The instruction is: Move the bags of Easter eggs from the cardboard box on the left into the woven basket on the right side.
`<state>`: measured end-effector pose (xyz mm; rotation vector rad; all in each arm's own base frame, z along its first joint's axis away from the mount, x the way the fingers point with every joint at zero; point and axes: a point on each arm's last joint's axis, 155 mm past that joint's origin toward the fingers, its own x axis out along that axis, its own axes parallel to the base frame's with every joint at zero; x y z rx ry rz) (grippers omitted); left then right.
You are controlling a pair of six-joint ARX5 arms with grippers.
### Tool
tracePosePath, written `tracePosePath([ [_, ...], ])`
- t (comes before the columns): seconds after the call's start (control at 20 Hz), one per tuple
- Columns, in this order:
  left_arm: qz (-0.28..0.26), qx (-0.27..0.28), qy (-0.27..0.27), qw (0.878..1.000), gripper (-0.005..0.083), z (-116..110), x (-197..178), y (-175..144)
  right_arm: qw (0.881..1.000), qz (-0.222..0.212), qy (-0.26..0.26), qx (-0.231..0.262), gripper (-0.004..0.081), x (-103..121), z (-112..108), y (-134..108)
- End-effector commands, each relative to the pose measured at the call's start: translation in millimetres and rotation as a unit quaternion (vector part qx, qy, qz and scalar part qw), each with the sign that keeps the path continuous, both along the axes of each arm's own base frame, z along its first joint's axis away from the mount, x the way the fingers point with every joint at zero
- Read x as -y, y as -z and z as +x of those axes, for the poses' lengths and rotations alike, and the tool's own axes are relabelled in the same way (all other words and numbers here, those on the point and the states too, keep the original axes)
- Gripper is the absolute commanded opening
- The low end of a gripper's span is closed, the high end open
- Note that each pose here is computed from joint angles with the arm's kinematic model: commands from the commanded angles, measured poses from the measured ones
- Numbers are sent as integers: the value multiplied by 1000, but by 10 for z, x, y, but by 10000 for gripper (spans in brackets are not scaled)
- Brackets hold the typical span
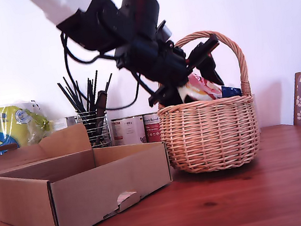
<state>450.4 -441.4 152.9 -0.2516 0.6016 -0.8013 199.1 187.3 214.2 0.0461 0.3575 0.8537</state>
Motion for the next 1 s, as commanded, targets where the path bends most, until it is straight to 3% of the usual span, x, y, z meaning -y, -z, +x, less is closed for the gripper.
tracePosePath([
  [0.0, 36, 23, 15, 999, 533, -14, -42, -105, 1000, 10, -1, 19, 0, -2, 6, -171],
  [0.2, 138, 52, 22, 989, 532, -59, -297, -358, 1000, 10, -1, 19, 0, -2, 6, -171],
  [0.45, 224, 35, 38, 973, 490, -220, -644, -512, 1000, 14, 0, 26, 0, -7, 17, -210],
  [0.55, 242, 15, 43, 969, 407, -354, -770, -538, 1000, 15, 0, 28, 0, -6, 21, -218],
  [0.6, 253, 8, 49, 966, 325, -427, -830, -550, 1000, 14, 2, 27, -1, -2, 26, -214],
  [0.75, 277, 10, 69, 958, -12, -590, -964, -645, 999, 8, 21, 27, -12, 39, 91, -191],
  [0.95, 282, 4, 67, 957, -19, -655, -1095, -733, 992, -14, 118, 43, -13, 318, 414, -181],
])
